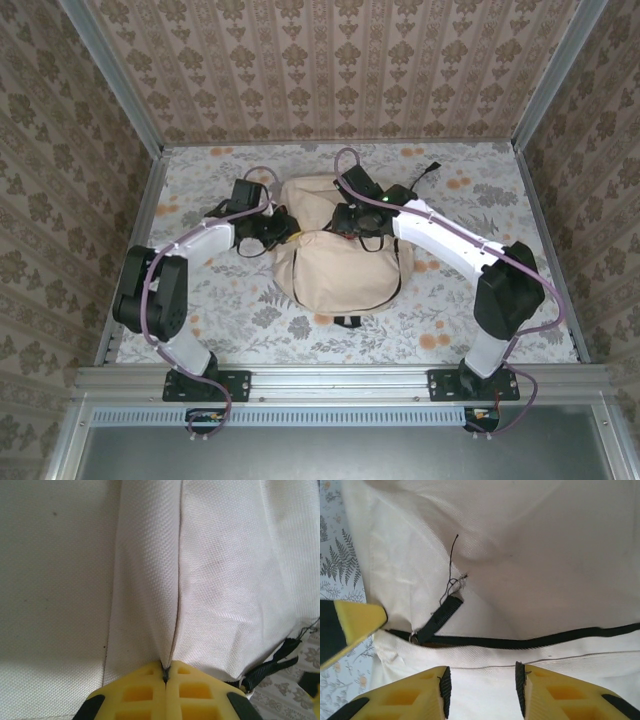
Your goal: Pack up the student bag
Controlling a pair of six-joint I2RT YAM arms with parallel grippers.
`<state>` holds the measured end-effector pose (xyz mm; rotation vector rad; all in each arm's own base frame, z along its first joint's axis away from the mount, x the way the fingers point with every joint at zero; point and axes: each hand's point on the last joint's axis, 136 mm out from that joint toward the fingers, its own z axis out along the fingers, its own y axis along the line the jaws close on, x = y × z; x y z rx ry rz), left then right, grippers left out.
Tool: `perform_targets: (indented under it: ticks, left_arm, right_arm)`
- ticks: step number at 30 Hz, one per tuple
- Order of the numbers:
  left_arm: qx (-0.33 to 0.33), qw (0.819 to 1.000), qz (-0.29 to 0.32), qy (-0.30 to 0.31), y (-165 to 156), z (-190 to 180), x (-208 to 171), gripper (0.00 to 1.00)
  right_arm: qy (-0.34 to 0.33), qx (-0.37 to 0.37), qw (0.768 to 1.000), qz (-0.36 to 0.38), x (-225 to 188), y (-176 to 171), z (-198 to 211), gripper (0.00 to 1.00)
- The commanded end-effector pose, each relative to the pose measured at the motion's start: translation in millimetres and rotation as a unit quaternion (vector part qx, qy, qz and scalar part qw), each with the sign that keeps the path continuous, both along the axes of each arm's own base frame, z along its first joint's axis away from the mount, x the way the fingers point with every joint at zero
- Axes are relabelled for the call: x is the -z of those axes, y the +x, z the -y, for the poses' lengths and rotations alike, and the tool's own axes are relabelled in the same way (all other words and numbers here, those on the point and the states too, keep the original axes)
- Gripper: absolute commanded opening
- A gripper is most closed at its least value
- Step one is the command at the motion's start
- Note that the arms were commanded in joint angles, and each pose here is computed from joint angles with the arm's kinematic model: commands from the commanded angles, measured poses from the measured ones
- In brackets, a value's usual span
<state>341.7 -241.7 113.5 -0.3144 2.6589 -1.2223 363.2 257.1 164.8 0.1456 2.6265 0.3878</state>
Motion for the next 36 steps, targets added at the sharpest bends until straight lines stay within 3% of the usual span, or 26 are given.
perform_targets:
  ticks: [1,5,15,26,36]
  left_arm:
    - [0.035,0.999,0.002,-0.031,-24,16,-16,0.00]
    - [0.045,0.999,-0.003,-0.029,-36,23,-13,0.00]
    - [0.061,0.998,-0.003,-0.029,-45,33,-12,0.00]
    - [0.063,0.998,-0.007,-0.028,-45,34,-10,0.00]
    - [0.060,0.998,-0.013,-0.016,-46,31,-4,0.00]
  right_arm:
    - [0.043,0.037,0.998,-0.023,3,-4,-12,0.40]
    - [0.046,0.048,0.997,-0.033,10,-7,-14,0.34]
    - [0.051,0.036,0.996,-0.063,33,-8,-26,0.35]
    - [0.023,0.033,0.996,-0.075,49,0,-31,0.27]
    - [-0.032,0.045,0.998,-0.039,33,0,-4,0.19]
